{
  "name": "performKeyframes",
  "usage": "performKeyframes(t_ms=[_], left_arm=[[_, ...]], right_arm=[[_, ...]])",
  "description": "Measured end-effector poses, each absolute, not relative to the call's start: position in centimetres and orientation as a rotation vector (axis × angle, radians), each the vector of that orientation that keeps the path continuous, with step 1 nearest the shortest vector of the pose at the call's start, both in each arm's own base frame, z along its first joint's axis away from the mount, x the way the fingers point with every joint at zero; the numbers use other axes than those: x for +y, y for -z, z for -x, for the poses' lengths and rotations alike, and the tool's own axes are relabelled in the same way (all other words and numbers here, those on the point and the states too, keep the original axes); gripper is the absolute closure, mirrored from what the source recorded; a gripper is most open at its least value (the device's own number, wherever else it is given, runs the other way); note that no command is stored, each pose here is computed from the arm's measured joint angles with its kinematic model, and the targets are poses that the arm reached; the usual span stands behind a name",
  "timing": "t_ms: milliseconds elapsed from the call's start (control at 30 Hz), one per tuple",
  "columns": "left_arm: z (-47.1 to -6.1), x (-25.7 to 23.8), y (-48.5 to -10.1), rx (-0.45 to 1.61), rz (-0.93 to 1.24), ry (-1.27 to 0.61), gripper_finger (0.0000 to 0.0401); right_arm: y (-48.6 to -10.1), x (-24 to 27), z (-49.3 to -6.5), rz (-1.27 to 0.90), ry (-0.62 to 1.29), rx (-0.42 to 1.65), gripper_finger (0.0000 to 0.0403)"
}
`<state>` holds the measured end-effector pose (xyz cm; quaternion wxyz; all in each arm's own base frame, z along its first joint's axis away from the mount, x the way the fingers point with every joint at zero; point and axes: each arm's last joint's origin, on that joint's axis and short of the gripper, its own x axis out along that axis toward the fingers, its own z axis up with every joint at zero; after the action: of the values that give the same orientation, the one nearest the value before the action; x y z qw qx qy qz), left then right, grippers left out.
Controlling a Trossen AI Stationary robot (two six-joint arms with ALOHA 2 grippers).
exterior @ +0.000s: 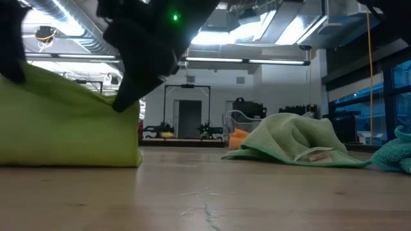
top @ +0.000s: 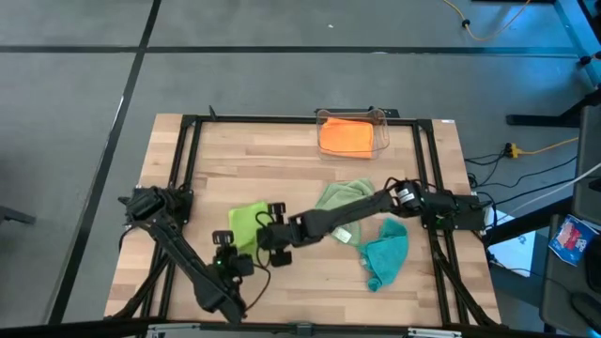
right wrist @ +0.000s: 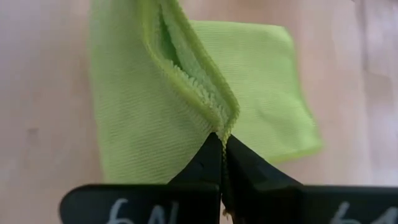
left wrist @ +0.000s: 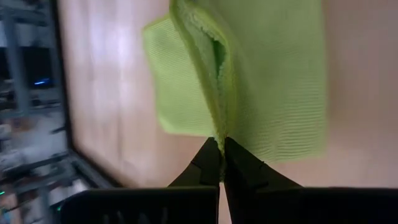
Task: Fold microfiber towels
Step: Fold the light green microfiber towel
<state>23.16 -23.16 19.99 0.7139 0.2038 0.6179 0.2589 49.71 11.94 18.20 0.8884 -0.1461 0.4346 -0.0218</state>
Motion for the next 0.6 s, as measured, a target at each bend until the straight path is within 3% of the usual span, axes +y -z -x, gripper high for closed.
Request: performKeyframes(t_ms=[467, 600], left_arm=[[-22.9, -18.1, -15.2, 1.514, -0.606, -0.665, 0.0401], [-23.3, -17.3, -15.0, 1.526, -0.595, -0.682, 0.0401]], right_arm=[[-18.3, 5.5, -51.1, 0.241, 0.041, 0.900, 0.0395], [-18.2, 4.3, -51.2, 0.185, 0.052, 0.906, 0.0363]])
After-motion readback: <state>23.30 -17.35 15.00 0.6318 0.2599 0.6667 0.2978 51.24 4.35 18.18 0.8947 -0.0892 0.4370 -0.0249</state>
